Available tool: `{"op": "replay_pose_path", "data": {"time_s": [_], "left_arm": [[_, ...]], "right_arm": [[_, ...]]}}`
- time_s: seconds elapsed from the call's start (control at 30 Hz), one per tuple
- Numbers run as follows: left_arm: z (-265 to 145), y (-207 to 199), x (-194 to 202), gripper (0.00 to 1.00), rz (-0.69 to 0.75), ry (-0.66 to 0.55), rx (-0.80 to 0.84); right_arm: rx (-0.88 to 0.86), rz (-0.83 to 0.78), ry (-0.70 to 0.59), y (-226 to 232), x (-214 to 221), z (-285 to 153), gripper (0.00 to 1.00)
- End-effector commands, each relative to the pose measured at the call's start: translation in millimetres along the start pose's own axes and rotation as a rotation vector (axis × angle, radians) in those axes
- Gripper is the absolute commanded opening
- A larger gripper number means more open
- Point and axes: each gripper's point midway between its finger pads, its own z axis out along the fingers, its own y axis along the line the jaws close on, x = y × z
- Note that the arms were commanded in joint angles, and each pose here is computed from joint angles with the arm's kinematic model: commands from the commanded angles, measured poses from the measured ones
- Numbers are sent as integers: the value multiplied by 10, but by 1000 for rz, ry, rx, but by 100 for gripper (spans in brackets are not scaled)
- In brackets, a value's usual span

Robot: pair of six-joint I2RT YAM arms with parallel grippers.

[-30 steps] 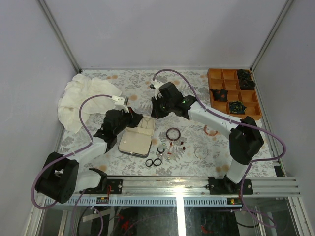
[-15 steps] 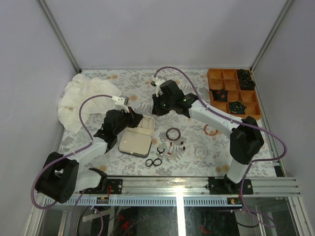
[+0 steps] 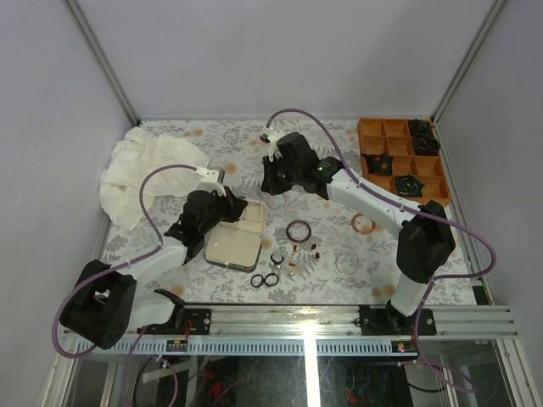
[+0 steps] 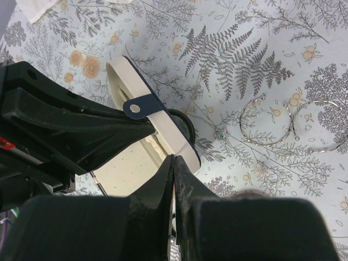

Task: Organize the mixed jewelry
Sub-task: Place the jewelry in the jewelry box.

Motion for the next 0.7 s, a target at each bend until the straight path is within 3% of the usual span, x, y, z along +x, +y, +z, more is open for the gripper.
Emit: {"op": "replay_pose_path", "data": {"time_s": [0.0,0.67], "left_arm": [[41,-3,-166,0,35,-43,-23],[144,18,-179,0,39,-24,-39]], "right_arm": [[-16,-22,-66,61,-271,-92,0],[-24,-24,-49,64,-274,-16,0]]}}
